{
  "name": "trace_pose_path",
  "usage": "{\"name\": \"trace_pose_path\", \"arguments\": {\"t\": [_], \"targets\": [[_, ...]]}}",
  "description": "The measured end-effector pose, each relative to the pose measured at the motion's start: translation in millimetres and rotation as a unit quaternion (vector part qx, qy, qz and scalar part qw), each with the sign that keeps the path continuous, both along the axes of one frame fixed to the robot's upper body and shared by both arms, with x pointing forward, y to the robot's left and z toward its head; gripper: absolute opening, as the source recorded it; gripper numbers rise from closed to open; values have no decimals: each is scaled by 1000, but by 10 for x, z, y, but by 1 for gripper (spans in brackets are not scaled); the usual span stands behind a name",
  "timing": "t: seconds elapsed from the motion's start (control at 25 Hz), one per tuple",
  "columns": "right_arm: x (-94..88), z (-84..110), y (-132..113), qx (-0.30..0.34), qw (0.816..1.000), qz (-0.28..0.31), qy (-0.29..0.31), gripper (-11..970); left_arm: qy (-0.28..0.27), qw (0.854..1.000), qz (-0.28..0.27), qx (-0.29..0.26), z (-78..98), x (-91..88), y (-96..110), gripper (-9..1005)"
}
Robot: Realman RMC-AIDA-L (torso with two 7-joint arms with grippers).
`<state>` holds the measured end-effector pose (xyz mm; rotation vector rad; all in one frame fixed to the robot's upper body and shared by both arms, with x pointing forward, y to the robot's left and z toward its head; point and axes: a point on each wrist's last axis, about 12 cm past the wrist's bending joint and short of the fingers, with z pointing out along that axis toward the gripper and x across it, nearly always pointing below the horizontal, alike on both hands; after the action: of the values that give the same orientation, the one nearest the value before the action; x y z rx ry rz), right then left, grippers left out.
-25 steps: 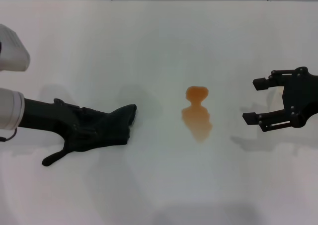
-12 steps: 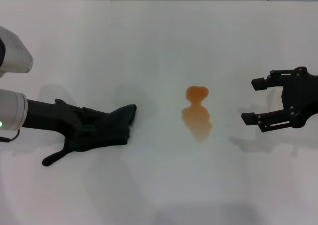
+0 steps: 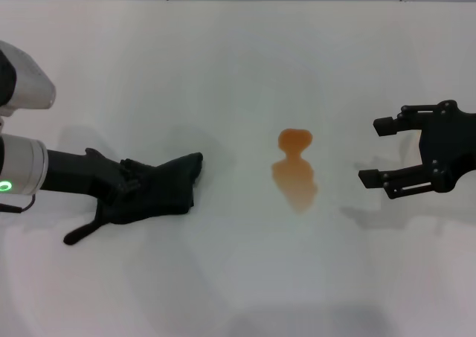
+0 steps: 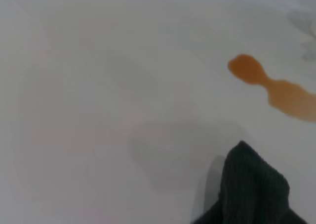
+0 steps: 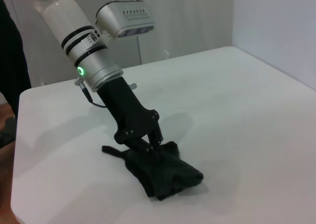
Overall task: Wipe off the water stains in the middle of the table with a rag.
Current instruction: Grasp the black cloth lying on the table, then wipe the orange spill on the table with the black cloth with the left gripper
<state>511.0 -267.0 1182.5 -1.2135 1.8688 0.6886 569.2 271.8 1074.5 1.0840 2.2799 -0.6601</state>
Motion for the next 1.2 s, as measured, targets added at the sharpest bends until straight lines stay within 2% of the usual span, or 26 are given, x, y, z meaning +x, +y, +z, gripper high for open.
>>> {"name": "trace_pose_path", "arguments": {"t": [0.08,0.28,0.56,0.88,1.2], "targets": [[-2,1,1,0,1000,1,0,846,-3,1000,2,-5,11,8,-7,96],[-7,3,3,1,1000,2,1,843,-5,1000,-6,-10,28,16,-37,69],[-9,0,1,3,1000,2,2,843,-21,999,-38,-14,69,60,-188,69],[-8,15,8,7,1000,4,-1,843,-75,995,-68,-17,223,286,-491,69],[-8,27,15,11,1000,6,-3,843,-112,990,-90,0,206,428,-772,69]]}}
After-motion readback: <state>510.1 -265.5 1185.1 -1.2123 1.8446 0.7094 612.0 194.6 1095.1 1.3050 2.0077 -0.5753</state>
